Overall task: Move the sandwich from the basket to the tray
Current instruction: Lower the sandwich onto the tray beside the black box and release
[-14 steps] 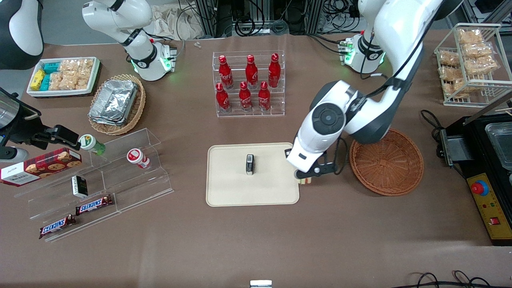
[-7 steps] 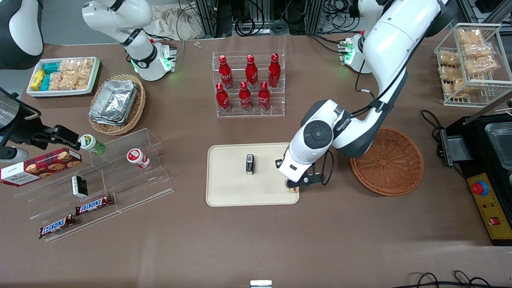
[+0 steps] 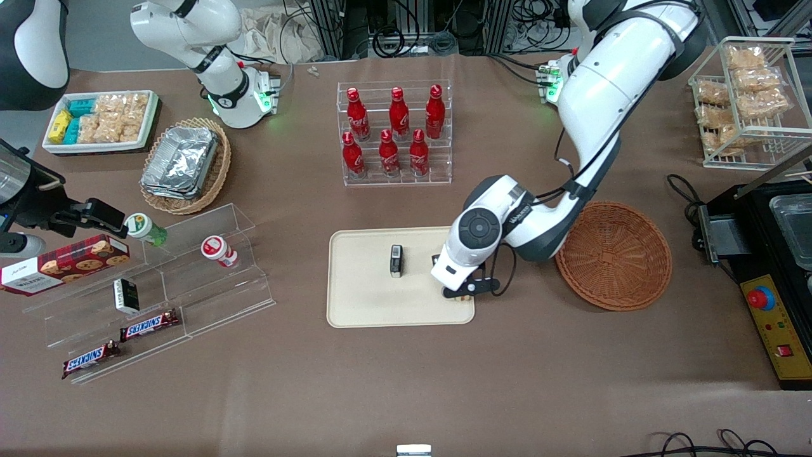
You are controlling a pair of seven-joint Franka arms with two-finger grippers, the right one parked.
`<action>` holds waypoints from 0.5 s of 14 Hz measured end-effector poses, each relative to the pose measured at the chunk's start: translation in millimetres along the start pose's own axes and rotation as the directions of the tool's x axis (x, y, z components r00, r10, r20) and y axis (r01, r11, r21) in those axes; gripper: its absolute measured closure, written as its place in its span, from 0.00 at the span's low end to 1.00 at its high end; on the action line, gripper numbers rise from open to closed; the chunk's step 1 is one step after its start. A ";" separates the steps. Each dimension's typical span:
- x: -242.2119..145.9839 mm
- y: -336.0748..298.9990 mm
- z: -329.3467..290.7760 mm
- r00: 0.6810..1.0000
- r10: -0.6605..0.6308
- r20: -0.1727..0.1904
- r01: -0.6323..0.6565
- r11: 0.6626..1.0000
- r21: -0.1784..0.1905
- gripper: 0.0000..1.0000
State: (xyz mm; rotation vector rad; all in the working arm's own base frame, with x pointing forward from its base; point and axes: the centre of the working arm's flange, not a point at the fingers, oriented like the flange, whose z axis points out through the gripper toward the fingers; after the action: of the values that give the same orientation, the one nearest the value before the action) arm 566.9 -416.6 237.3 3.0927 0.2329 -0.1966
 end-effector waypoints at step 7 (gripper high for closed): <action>-6.1 9.2 1.7 0.999 0.002 -0.037 -0.001 1.000 0.022 0.57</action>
State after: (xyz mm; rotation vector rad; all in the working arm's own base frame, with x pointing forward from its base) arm 562.1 -426.7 236.7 3.1208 0.2307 -0.1437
